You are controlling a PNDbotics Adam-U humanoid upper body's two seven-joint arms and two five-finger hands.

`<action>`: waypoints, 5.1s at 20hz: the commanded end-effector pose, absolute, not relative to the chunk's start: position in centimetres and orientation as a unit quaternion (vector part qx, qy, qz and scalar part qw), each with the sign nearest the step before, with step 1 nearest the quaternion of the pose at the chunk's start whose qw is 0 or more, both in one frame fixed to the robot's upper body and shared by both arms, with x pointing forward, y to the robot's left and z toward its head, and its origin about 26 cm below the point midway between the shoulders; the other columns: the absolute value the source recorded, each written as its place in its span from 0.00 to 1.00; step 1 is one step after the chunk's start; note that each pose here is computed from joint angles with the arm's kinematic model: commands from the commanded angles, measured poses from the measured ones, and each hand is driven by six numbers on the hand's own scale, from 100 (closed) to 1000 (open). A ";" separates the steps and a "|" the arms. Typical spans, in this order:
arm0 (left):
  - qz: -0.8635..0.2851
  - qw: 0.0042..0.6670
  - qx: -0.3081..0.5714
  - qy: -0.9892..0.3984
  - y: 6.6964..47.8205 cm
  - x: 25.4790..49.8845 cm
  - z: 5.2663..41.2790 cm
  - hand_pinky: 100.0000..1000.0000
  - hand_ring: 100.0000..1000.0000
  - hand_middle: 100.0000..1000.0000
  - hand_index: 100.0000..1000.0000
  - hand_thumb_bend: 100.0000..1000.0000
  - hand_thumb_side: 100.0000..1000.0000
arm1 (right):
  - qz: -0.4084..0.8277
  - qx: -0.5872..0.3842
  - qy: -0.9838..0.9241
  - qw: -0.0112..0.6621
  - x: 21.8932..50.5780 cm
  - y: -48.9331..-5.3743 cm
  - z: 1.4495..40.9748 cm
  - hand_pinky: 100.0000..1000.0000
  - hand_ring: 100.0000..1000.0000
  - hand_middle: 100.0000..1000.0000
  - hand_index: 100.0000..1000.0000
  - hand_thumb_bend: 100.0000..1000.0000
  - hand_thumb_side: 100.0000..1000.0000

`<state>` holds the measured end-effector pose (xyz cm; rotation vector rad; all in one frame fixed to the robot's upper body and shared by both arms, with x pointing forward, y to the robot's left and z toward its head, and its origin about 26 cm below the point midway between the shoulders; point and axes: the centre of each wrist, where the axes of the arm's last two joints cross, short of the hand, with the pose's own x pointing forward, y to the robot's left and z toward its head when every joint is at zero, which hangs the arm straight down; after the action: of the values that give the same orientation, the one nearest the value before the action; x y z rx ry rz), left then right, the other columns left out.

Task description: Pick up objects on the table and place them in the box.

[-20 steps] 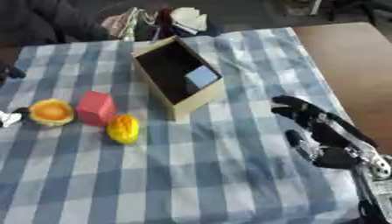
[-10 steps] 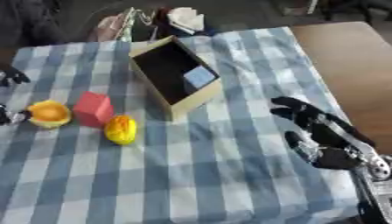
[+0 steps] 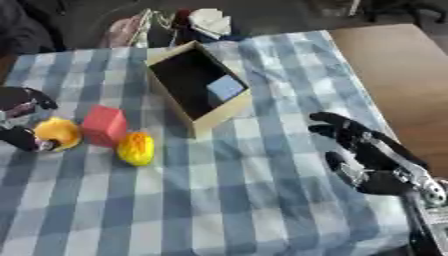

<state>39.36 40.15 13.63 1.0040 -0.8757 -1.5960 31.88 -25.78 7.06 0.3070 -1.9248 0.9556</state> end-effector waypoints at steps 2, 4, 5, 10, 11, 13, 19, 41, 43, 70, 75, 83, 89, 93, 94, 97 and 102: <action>-0.665 0.502 0.420 -0.358 40.4 39.6 14.5 0.64 0.53 0.55 0.73 0.35 0.14 | 0.393 0.121 -0.789 0.456 32.1 -25.9 7.8 1.00 0.93 0.96 1.00 0.00 0.28; -0.662 0.501 0.420 -0.367 40.4 39.5 14.8 0.56 0.44 0.44 0.65 0.30 0.07 | 0.392 0.120 -0.789 0.457 32.1 -25.9 7.8 1.00 0.93 0.96 1.00 0.00 0.27; -0.658 0.499 0.421 -0.375 40.4 39.4 15.1 0.53 0.41 0.40 0.61 0.29 0.05 | 0.393 0.120 -0.789 0.457 32.1 -25.9 7.8 1.00 0.93 0.96 1.00 0.00 0.27; -0.652 0.490 0.422 -0.395 40.2 38.9 16.6 0.48 0.34 0.33 0.53 0.26 0.05 | 0.393 0.120 -0.789 0.457 32.1 -25.9 7.8 1.00 0.93 0.96 1.00 0.00 0.28; -0.652 0.479 0.427 -0.404 40.0 38.9 17.5 0.48 0.34 0.33 0.53 0.25 0.05 | 0.393 0.120 -0.789 0.458 32.1 -25.9 7.8 1.00 0.93 0.96 1.00 0.00 0.28; -0.652 0.446 0.437 -0.429 39.7 38.8 19.6 0.48 0.34 0.33 0.53 0.24 0.05 | 0.392 0.120 -0.789 0.458 32.1 -26.0 7.8 1.00 0.93 0.96 1.00 0.00 0.28; -0.636 0.367 0.447 -0.511 35.9 38.5 26.0 0.49 0.36 0.34 0.54 0.24 0.04 | 0.396 0.126 -0.786 0.458 32.1 -25.7 7.6 1.00 0.93 0.96 1.00 0.00 0.28; -0.626 0.334 0.431 -0.557 23.2 45.5 19.8 0.70 0.61 0.61 0.76 0.28 0.16 | 0.415 0.171 -0.786 0.425 32.7 -23.2 8.6 1.00 0.93 0.96 1.00 0.00 0.28; -0.631 0.332 0.430 -0.554 23.2 45.5 19.5 0.71 0.63 0.64 0.79 0.30 0.21 | 0.414 0.171 -0.786 0.425 32.7 -23.2 8.6 1.00 0.92 0.96 1.00 0.00 0.29; -0.714 0.379 0.367 -0.460 35.3 38.4 22.3 0.74 0.69 0.69 0.81 0.40 0.31 | 0.405 0.149 -0.789 0.438 32.5 -24.3 8.4 1.00 0.92 0.96 1.00 0.00 0.29; -0.739 0.410 0.338 -0.414 36.8 38.0 21.2 0.75 0.72 0.72 0.83 0.52 0.32 | 0.405 0.147 -0.789 0.438 32.5 -24.4 8.4 1.00 0.92 0.96 1.00 0.00 0.29; -0.750 0.425 0.329 -0.385 36.8 38.5 20.3 0.74 0.71 0.71 0.81 0.49 0.22 | 0.405 0.148 -0.789 0.437 32.5 -24.3 8.4 1.00 0.92 0.96 1.00 0.00 0.29; -0.729 0.429 0.355 -0.397 36.8 39.3 18.8 0.74 0.71 0.71 0.81 0.44 0.14 | 0.404 0.149 -0.790 0.437 32.5 -24.2 8.4 1.00 0.92 0.96 1.00 0.00 0.29; -0.717 0.431 0.365 -0.409 36.9 39.8 17.4 0.73 0.69 0.68 0.79 0.42 0.13 | 0.404 0.149 -0.790 0.436 32.6 -24.2 8.5 1.00 0.92 0.96 1.00 0.00 0.28; -0.718 0.432 0.362 -0.409 37.0 39.8 17.0 0.72 0.67 0.66 0.78 0.41 0.13 | 0.404 0.149 -0.790 0.436 32.6 -24.2 8.5 1.00 0.92 0.96 1.00 0.00 0.28; -0.722 0.433 0.353 -0.408 37.0 40.0 16.5 0.70 0.62 0.60 0.74 0.40 0.09 | 0.404 0.149 -0.790 0.436 32.6 -24.2 8.5 1.00 0.92 0.96 1.00 0.00 0.28; -0.706 0.417 0.365 -0.441 36.6 39.8 17.7 0.60 0.46 0.43 0.61 0.32 0.01 | 0.403 0.147 -0.791 0.437 32.6 -24.3 8.5 1.00 0.92 0.96 1.00 0.00 0.28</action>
<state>39.86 36.20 15.95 0.8646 -1.0725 -1.7873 32.44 -23.97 7.49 0.3906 -1.9415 0.9859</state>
